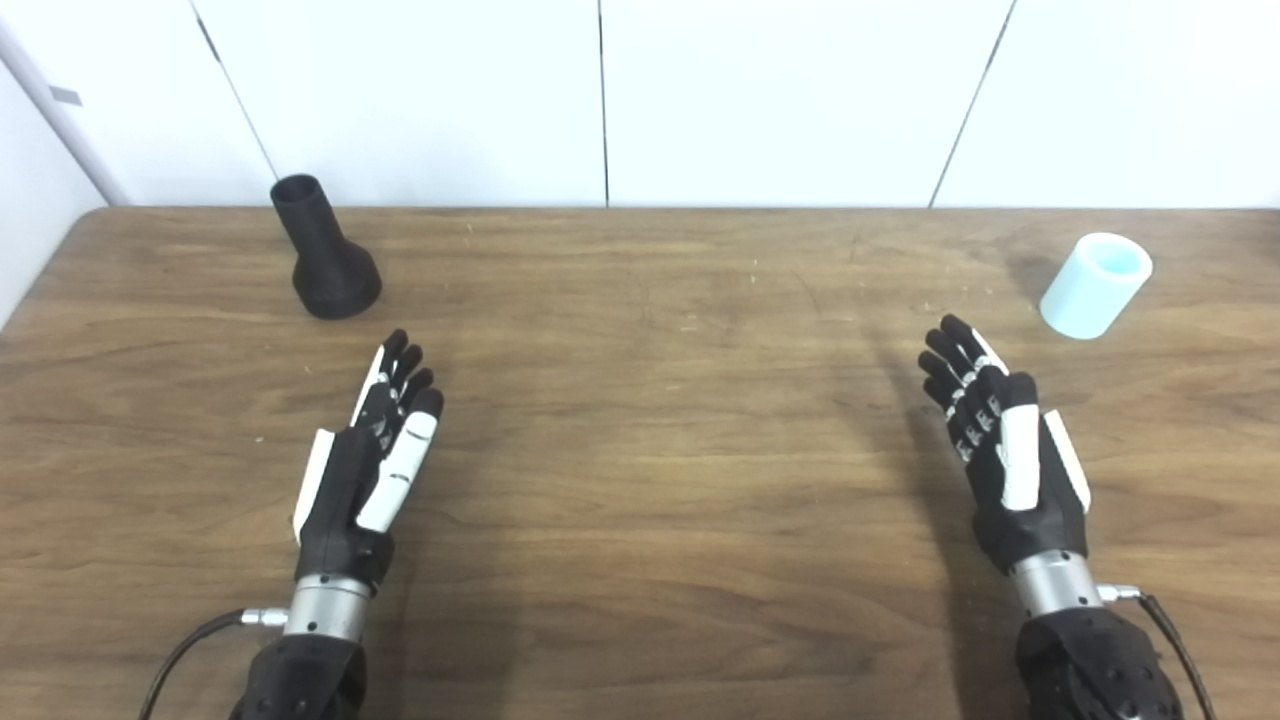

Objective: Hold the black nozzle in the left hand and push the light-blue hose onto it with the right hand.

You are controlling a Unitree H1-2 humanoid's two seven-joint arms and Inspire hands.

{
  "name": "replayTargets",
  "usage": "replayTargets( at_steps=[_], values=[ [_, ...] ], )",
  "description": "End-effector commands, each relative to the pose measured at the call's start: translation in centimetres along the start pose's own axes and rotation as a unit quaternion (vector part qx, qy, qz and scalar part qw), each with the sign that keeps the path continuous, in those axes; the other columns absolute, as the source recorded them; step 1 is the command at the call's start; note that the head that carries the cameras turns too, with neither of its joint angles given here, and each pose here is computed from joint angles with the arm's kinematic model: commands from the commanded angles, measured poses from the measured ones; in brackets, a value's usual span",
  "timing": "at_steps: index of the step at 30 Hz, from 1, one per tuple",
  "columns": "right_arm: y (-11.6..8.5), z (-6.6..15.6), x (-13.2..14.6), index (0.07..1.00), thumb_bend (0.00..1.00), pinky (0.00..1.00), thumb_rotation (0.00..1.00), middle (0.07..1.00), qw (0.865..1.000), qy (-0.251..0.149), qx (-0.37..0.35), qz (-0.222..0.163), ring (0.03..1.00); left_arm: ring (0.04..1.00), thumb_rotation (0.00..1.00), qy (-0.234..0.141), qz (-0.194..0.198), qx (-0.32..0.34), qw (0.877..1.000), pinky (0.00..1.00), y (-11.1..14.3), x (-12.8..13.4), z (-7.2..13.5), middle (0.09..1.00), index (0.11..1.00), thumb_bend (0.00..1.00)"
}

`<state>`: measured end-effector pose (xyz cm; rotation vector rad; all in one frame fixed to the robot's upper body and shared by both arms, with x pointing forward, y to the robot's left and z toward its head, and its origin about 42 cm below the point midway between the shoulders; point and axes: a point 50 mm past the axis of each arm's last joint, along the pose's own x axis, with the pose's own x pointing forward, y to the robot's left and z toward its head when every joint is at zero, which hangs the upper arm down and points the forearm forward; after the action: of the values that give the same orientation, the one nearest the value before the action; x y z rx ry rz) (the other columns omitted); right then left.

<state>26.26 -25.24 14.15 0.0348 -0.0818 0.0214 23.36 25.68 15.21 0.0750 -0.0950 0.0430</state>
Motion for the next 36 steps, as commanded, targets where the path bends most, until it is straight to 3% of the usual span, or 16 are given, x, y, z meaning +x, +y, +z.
replayTargets(
  at_steps=[1,19,20,21,36],
  values=[
    [-0.1,1.7,0.6,0.947,0.53,1.00,1.00,0.967,0.999,-0.049,-0.009,0.016,0.977,0.978,0.75,-0.027,-0.002,-0.015,1.000,0.99,-0.5,0.2,1.1,0.989,1.000,0.39],
    [-0.4,1.5,0.4,0.955,0.56,1.00,1.00,0.983,0.999,-0.043,-0.012,0.017,0.990,0.977,0.81,-0.023,0.004,-0.042,0.999,1.00,-0.3,0.0,0.9,0.980,0.986,0.44],
    [-0.4,0.0,0.0,0.954,0.56,1.00,1.00,0.982,1.000,0.000,-0.009,0.011,0.990,0.976,0.81,0.001,0.000,-0.028,1.000,1.00,0.2,-0.1,0.0,0.980,0.985,0.44],
    [-0.5,1.5,0.3,0.953,0.56,1.00,1.00,0.982,0.999,-0.043,-0.013,0.017,0.988,0.976,0.81,-0.022,0.004,-0.041,0.999,1.00,-0.5,-0.1,0.8,0.980,0.984,0.44],
    [-3.3,-0.8,-0.2,0.959,0.56,1.00,1.00,0.961,0.999,-0.037,-0.018,0.018,0.970,0.952,0.83,-0.013,0.009,-0.021,1.000,0.98,-2.3,-0.8,-0.2,0.963,0.972,0.46]
  ],
)
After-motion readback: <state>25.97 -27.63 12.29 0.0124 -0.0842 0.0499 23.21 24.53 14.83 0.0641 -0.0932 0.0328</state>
